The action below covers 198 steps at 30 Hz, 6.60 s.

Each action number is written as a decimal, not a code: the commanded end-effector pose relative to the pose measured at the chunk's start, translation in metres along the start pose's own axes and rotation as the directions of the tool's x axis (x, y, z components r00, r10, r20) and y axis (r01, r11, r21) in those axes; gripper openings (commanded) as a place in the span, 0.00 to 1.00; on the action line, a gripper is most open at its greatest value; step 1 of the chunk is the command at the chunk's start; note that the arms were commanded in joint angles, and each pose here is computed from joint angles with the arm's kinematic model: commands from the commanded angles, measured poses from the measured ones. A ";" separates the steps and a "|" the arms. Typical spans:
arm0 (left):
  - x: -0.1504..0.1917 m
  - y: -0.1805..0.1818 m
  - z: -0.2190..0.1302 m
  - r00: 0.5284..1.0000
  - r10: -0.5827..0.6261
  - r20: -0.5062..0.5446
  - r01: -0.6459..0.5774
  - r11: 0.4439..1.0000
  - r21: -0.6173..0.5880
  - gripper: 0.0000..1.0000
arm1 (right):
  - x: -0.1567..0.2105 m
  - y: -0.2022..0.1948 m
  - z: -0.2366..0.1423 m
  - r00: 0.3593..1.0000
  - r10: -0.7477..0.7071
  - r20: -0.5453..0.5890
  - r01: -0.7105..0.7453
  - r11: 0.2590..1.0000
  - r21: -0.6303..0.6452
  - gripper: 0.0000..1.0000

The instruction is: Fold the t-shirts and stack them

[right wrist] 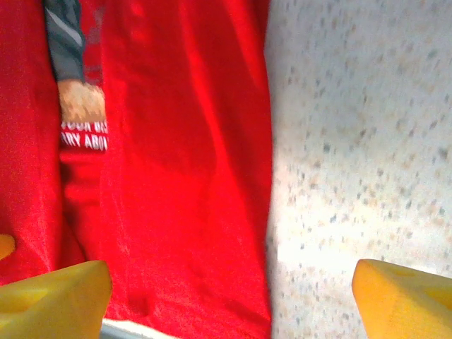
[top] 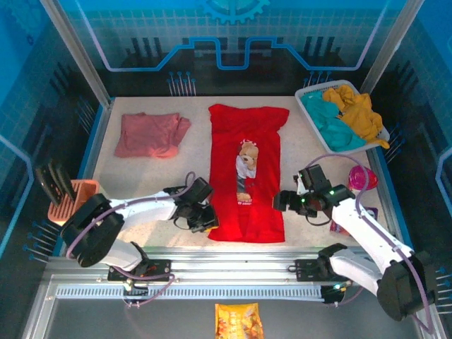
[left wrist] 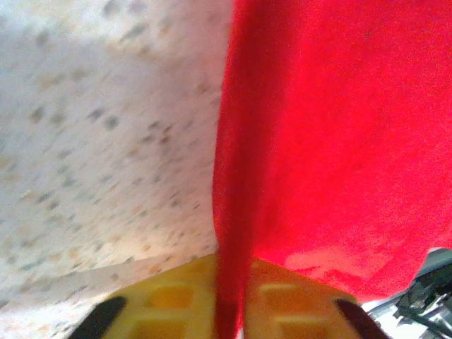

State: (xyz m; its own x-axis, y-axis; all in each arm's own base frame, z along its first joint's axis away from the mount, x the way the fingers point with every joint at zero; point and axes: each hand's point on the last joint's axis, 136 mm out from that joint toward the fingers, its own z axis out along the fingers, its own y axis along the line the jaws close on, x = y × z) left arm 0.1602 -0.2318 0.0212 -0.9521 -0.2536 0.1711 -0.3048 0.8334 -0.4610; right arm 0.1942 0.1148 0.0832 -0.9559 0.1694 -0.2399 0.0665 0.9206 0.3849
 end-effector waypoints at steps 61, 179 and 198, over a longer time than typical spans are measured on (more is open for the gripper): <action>0.011 -0.001 -0.005 0.998 0.057 -0.011 -0.057 0.998 0.008 0.14 | 0.103 0.009 0.045 0.961 0.030 -0.274 -0.020 0.999 0.040 0.32; -0.233 -0.131 -0.101 0.953 0.077 0.295 -0.133 0.976 0.175 0.00 | -0.186 0.066 0.041 1.000 -0.030 0.008 0.031 0.988 -0.151 0.00; -0.308 -0.115 -0.076 0.955 -0.027 0.296 -0.036 0.978 0.206 0.00 | -0.250 0.029 0.087 0.998 0.059 -0.008 -0.059 0.989 -0.139 0.00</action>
State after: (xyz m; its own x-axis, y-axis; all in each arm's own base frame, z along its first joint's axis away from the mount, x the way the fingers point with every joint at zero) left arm 0.4820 -0.2105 0.0831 -0.9070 -0.4138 -0.0779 -0.2834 0.7368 -0.6139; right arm 0.4492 0.1339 0.0752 -0.9550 0.2180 -0.2011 0.0911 0.8608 0.5007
